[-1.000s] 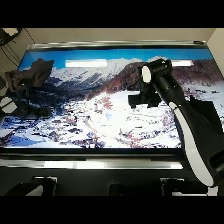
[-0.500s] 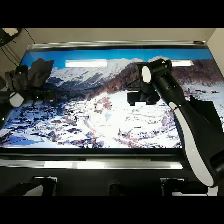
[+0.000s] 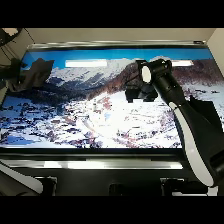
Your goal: Fold the shirts.
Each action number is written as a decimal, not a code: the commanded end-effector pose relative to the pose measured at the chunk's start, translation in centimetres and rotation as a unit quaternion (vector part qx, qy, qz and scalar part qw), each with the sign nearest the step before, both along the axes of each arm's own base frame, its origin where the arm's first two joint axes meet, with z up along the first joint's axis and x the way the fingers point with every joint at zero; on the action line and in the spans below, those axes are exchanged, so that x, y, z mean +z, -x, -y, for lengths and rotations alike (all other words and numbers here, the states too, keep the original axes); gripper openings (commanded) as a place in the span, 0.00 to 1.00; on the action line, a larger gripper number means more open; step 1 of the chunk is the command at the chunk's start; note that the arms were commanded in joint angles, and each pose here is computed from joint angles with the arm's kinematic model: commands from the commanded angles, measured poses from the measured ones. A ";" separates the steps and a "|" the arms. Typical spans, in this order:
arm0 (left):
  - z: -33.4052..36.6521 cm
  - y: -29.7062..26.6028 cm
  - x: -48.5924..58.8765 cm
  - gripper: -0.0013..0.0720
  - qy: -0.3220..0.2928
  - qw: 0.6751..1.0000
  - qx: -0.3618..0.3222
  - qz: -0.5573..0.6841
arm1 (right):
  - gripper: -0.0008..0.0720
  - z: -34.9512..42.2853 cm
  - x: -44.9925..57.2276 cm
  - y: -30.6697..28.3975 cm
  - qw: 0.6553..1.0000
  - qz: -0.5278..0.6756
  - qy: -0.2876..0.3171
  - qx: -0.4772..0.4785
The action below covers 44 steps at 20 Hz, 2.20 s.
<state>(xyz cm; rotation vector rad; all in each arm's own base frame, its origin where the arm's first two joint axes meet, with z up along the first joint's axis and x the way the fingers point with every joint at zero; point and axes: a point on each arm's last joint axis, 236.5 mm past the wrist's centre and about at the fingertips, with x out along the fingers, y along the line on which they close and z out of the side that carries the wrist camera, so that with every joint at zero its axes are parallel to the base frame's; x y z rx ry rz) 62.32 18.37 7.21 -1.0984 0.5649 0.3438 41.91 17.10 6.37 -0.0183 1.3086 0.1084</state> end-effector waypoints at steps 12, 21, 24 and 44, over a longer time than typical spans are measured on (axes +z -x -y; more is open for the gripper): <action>-7.4 -2.2 -9.5 1.00 0.240 0.956 0.156 0.056 | 0.94 -0.2 -0.1 0.3 1.000 -0.008 -0.005 -0.007; -7.1 -4.0 -10.2 0.05 0.239 0.952 0.168 0.093 | 0.94 0.0 -0.2 1.8 0.999 -0.039 -0.006 -0.025; -6.5 -4.1 -2.3 0.05 0.144 0.973 0.107 0.143 | 0.84 2.0 1.3 2.7 0.999 -0.034 0.029 -0.017; 46.5 26.4 9.7 0.05 -0.278 0.694 -0.662 0.047 | 0.83 16.8 26.5 17.1 0.944 0.296 0.018 -0.144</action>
